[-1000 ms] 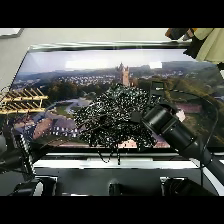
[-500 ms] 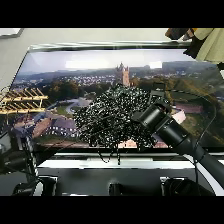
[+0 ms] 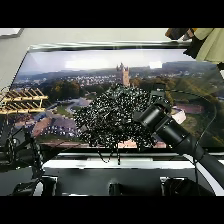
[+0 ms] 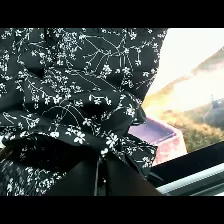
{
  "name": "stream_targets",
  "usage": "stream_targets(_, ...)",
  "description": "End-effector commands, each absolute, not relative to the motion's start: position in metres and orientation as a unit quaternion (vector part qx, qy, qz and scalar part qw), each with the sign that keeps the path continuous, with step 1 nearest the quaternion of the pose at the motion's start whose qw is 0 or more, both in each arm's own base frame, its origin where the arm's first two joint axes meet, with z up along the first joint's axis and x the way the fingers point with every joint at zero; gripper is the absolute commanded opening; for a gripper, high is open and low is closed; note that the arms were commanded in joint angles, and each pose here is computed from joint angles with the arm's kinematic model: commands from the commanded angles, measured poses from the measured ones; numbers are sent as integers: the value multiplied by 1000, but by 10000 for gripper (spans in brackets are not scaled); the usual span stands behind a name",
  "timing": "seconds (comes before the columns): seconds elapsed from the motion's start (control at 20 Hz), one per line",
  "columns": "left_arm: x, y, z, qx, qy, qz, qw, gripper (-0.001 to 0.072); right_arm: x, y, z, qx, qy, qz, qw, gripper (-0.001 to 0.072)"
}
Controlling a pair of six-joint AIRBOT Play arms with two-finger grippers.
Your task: Fold the clothes and pants, and hang the long-sleeved shirts on hangers.
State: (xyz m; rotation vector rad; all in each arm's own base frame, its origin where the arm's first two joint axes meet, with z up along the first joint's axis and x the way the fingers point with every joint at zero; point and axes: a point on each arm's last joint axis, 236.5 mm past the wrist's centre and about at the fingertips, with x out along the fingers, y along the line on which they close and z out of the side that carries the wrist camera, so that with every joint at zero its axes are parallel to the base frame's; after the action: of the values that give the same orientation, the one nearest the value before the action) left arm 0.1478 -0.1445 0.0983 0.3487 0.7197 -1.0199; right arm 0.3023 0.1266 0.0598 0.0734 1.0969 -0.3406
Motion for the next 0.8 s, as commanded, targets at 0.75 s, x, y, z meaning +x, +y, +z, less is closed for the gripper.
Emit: stream_targets(0.75, 179, -163, 104, 140, 286, -521, 791, 15, 291, 148, 103, 108, 493, -76, 860, 22)
